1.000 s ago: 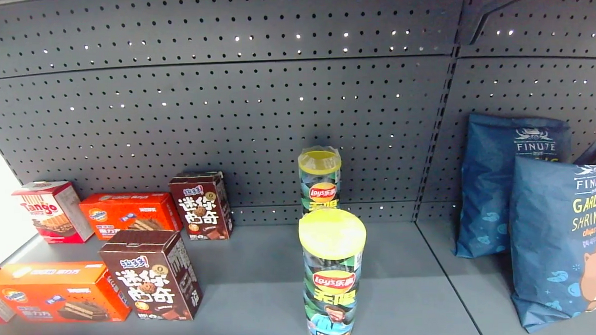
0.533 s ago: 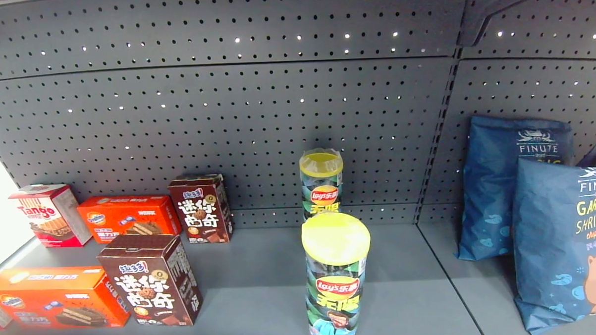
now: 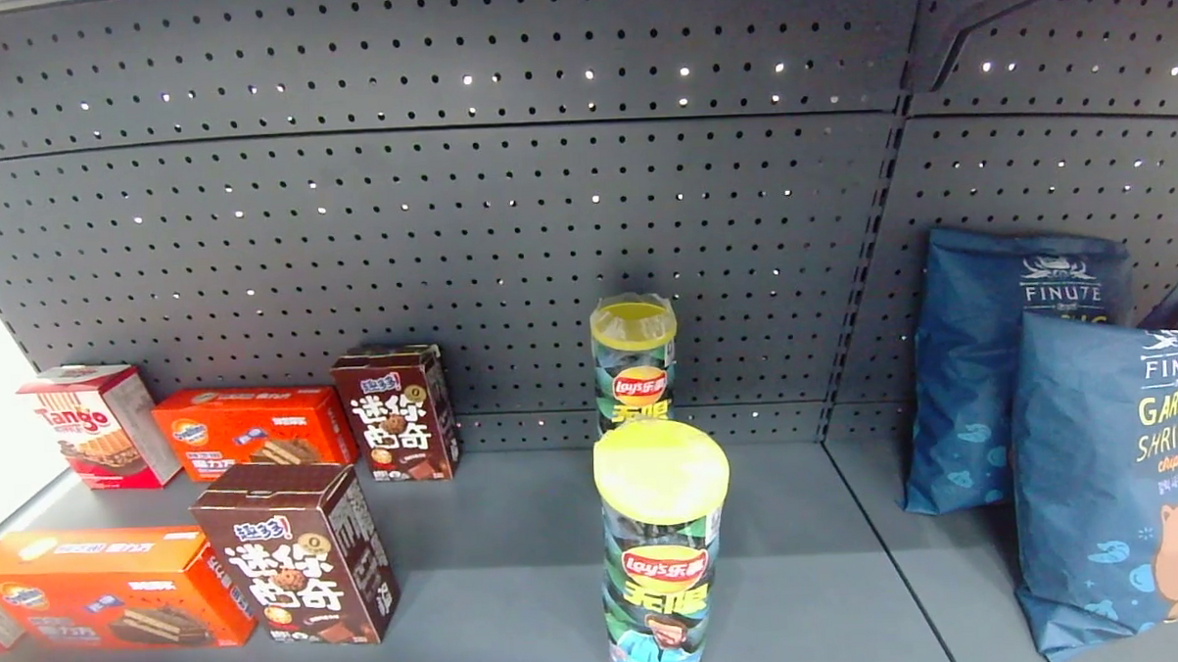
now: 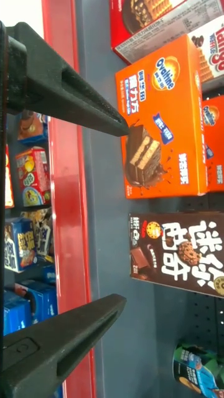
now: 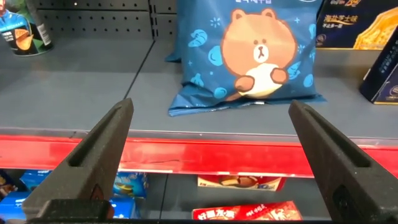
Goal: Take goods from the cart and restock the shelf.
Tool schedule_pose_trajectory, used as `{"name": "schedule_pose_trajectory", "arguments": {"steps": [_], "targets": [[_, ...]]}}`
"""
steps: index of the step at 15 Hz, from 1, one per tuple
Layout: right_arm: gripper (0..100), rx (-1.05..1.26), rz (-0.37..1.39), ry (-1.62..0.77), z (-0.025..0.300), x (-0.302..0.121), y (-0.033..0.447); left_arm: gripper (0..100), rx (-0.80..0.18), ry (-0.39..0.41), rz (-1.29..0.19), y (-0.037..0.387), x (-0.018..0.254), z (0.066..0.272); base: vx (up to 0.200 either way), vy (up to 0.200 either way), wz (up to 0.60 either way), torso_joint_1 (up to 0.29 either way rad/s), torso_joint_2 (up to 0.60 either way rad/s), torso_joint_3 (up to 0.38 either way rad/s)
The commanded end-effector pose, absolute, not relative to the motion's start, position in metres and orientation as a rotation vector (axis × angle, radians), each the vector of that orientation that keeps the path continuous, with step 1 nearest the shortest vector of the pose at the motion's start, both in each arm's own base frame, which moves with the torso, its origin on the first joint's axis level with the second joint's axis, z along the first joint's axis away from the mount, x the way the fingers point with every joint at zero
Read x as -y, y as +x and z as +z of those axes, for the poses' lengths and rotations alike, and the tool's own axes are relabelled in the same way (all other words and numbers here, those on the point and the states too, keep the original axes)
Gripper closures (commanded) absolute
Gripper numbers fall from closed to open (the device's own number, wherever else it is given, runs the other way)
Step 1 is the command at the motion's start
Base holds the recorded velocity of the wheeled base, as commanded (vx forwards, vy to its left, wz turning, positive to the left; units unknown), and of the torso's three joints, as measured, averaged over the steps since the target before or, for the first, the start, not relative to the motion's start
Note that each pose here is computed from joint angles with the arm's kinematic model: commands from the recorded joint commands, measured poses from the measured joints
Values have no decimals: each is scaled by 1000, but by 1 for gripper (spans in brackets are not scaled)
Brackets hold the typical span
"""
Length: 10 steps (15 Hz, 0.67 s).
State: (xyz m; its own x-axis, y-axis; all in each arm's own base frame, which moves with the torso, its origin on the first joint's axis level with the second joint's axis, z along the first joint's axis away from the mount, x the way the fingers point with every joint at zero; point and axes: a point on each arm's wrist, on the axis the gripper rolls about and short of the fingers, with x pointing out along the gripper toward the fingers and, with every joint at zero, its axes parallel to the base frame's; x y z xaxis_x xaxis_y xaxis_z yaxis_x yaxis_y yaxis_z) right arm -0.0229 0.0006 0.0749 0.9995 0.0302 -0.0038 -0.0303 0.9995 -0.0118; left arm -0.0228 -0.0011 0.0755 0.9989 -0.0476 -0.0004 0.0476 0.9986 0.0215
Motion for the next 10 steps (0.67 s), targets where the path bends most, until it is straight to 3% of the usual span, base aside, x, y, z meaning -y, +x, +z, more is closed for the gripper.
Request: {"name": "schedule_pose_trajectory", "arguments": {"steps": [1, 10], "targets": [[0, -4, 31, -12, 75, -1, -23, 0, 1, 21, -48, -23, 1, 75, 0, 0, 0, 0, 0, 0], [0, -6, 31, -12, 75, -1, -23, 0, 1, 23, -46, -23, 1, 75, 0, 0, 0, 0, 0, 0]]}}
